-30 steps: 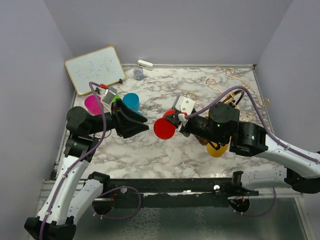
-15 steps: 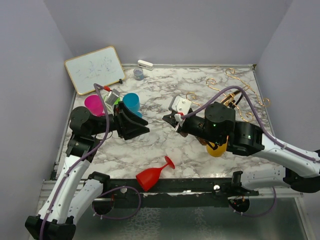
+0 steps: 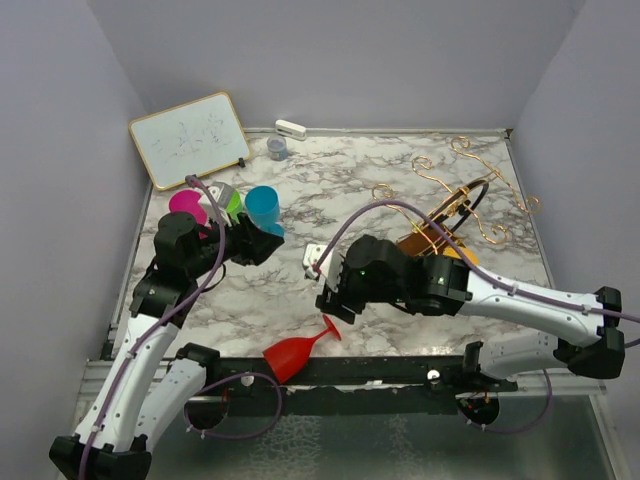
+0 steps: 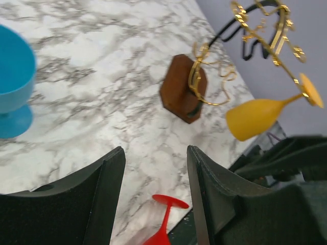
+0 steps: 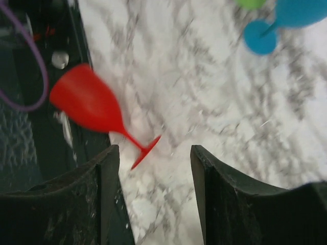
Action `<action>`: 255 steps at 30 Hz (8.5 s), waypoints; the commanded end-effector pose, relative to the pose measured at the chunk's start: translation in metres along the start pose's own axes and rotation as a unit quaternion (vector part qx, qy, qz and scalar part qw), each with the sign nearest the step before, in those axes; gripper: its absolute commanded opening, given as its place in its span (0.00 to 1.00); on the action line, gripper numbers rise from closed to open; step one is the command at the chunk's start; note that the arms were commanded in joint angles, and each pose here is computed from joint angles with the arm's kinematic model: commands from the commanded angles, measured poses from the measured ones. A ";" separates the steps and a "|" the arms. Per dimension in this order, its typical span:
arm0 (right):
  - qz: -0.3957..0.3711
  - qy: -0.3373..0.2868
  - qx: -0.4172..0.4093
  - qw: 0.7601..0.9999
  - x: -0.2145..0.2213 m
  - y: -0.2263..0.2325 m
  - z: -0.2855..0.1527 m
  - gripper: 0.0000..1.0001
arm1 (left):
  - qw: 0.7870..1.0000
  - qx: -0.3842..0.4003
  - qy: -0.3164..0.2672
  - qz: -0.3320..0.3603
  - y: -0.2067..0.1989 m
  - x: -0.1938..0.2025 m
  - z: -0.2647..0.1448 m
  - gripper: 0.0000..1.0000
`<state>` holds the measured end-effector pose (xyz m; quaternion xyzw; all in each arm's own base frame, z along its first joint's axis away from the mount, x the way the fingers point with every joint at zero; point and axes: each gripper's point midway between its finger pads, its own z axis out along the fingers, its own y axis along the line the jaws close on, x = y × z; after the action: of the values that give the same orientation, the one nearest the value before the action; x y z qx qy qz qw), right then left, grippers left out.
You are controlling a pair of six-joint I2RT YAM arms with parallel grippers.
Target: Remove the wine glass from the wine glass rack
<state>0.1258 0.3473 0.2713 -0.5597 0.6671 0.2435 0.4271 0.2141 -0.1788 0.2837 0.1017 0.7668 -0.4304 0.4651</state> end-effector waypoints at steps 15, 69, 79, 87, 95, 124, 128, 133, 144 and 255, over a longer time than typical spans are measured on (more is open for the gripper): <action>-0.017 0.129 -0.108 0.986 0.101 0.055 0.072 0.59 | 0.972 -0.173 -0.139 0.072 0.046 -0.024 -0.050 0.54; -0.014 0.095 -0.004 0.995 0.118 0.039 0.077 0.01 | 0.972 -0.139 -0.181 0.050 0.013 -0.056 -0.061 0.57; 0.038 -0.178 0.151 0.972 0.016 -0.021 0.027 0.01 | 0.982 -0.028 -0.183 0.043 -0.083 -0.128 -0.079 0.58; 0.020 -0.247 0.264 0.932 0.002 -0.059 0.005 0.01 | 0.999 0.050 -0.011 -0.005 -0.110 -0.092 -0.060 0.58; 0.003 -0.270 0.279 0.922 0.022 -0.060 -0.005 0.01 | 0.994 0.006 0.082 -0.075 -0.068 -0.038 -0.039 0.55; -0.065 -0.236 0.200 0.949 0.016 -0.029 0.038 0.03 | 0.979 -0.046 0.157 -0.123 -0.008 0.020 -0.006 0.04; -0.043 -0.225 0.195 0.954 0.022 -0.028 0.034 0.15 | 0.978 -0.098 0.147 -0.109 0.006 0.017 -0.013 0.00; -0.005 -0.165 0.182 0.969 0.042 -0.025 0.035 0.35 | 0.969 -0.210 0.105 -0.075 0.032 -0.004 -0.034 0.00; 0.052 -0.106 0.120 0.986 0.072 -0.001 0.034 0.39 | 0.874 -0.468 0.129 -0.031 0.130 0.018 -0.078 0.00; 0.332 -0.255 0.196 0.887 -0.081 -0.248 -0.243 0.64 | 0.962 -0.224 -0.154 0.026 0.092 -0.052 -0.045 0.44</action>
<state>0.2860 0.1098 0.4770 -0.0011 0.7350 0.3478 0.5820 0.2639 -0.0691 0.2785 -0.0644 0.7634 -0.2251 0.6020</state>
